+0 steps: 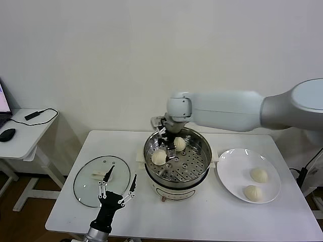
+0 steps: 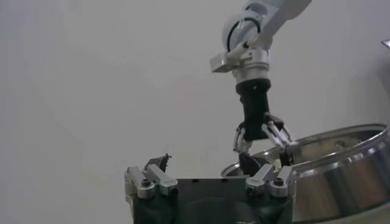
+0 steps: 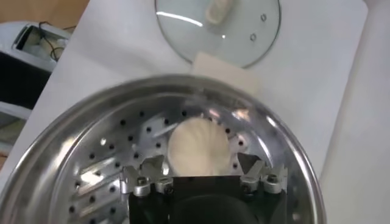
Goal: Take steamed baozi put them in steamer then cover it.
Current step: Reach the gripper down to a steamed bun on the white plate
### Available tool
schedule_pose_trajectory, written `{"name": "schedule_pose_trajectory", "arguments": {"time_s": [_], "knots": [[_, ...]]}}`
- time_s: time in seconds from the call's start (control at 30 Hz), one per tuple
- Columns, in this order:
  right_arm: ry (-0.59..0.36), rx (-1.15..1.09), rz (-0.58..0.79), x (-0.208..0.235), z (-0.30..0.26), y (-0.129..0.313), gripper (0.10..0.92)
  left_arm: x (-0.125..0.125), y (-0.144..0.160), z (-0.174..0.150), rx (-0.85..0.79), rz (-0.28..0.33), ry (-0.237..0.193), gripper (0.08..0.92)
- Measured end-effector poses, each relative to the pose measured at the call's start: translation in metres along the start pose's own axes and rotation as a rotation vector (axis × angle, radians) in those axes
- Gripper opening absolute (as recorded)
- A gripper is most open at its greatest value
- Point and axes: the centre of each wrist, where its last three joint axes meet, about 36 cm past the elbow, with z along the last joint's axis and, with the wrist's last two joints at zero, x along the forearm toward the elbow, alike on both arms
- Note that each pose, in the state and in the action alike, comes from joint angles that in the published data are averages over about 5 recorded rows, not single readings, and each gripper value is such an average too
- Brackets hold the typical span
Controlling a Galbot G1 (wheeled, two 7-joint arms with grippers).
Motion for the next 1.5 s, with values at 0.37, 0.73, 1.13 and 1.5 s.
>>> {"name": "schedule_pose_trajectory", "arguments": {"time_s": [0.37,0.73,1.13,1.5], "knots": [[0.025,-0.143,-0.016,0.053,0.139,0.052,0.823,0.001,0.001,-0.003,-0.003,0.004,-0.003,0.823],[0.060,-0.242,-0.092,0.009,0.243,0.117,0.823,0.004,0.000,-0.002,-0.004,0.006,0.006,0.823],[0.085,-0.284,-0.183,-0.053,0.285,0.157,0.823,0.007,0.001,-0.001,-0.008,0.004,0.013,0.823],[0.089,-0.312,-0.201,-0.088,0.303,0.174,0.823,0.010,0.003,0.002,-0.018,0.005,0.020,0.823]]}}
